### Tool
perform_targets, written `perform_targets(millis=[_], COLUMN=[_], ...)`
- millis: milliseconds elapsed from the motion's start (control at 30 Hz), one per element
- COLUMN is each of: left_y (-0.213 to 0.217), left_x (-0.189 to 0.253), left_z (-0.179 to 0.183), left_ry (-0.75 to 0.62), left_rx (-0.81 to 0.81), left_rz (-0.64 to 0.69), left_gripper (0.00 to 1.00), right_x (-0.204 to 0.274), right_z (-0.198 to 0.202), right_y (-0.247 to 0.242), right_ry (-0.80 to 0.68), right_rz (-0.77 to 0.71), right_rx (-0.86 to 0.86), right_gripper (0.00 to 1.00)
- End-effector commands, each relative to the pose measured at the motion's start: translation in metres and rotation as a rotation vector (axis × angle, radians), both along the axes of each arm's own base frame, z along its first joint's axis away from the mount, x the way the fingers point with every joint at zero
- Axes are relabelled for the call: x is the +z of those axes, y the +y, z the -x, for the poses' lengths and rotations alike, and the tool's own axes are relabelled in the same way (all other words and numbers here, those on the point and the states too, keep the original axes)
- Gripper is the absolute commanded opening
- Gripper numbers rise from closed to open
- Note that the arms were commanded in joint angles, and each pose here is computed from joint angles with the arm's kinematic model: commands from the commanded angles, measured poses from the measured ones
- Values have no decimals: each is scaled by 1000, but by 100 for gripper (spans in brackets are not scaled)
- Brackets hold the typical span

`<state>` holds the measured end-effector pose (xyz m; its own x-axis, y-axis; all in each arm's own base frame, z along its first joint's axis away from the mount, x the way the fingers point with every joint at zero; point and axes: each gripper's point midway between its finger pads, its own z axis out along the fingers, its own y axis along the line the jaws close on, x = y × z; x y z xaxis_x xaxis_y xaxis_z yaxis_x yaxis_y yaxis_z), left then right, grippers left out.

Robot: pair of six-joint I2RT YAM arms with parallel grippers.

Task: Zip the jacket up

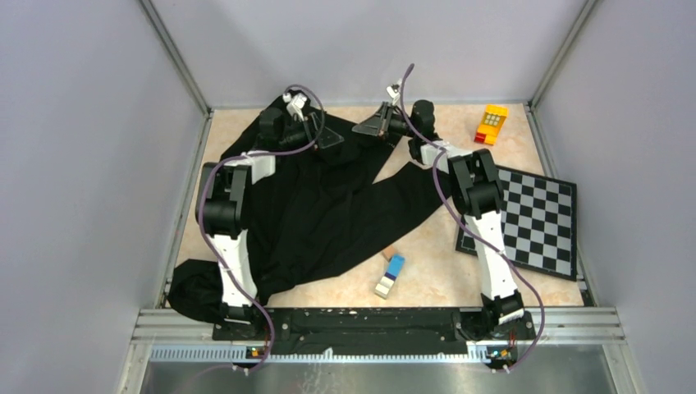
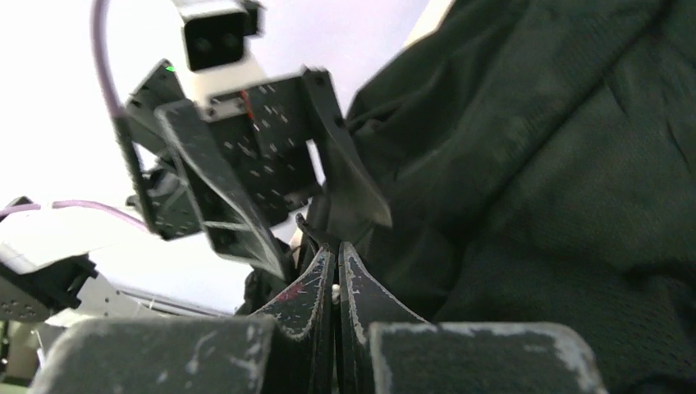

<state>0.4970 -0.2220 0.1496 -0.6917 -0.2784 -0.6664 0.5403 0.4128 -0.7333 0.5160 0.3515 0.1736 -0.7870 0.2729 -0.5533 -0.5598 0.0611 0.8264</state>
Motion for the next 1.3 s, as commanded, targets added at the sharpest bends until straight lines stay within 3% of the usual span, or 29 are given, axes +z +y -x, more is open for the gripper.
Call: perform_targets(millis=[0, 67, 167, 300, 400, 567, 767, 1033, 1267], left_y=[53, 77, 115, 137, 139, 139, 141, 151, 147], left_x=[37, 30, 15, -10, -15, -33, -46, -65, -74], left_z=[-37, -53, -74, -91, -107, -138, -159, -160, -164], left_ry=[-108, -68, 9, 107, 95, 91, 107, 139, 157], left_rx=[242, 379, 585, 699, 706, 720, 770, 817, 795], left_rz=[-189, -283, -417, -498, -478, -452, -418, -442, -403], left_gripper=[91, 97, 97, 88, 84, 64, 49, 43, 47], right_x=[5, 0, -4, 1, 7, 17, 22, 21, 22], right_z=[1, 0, -5, -9, -8, -9, -10, -10, -9], right_y=[-2, -2, -3, -4, -3, -2, -2, -2, -3], right_ry=[99, 136, 145, 111, 97, 77, 59, 56, 58], right_rz=[112, 147, 208, 227, 206, 182, 177, 176, 174], right_rx=[10, 6, -13, -33, -22, -22, -24, -25, -23], right_gripper=[0, 0, 0, 0, 0, 0, 0, 0, 0])
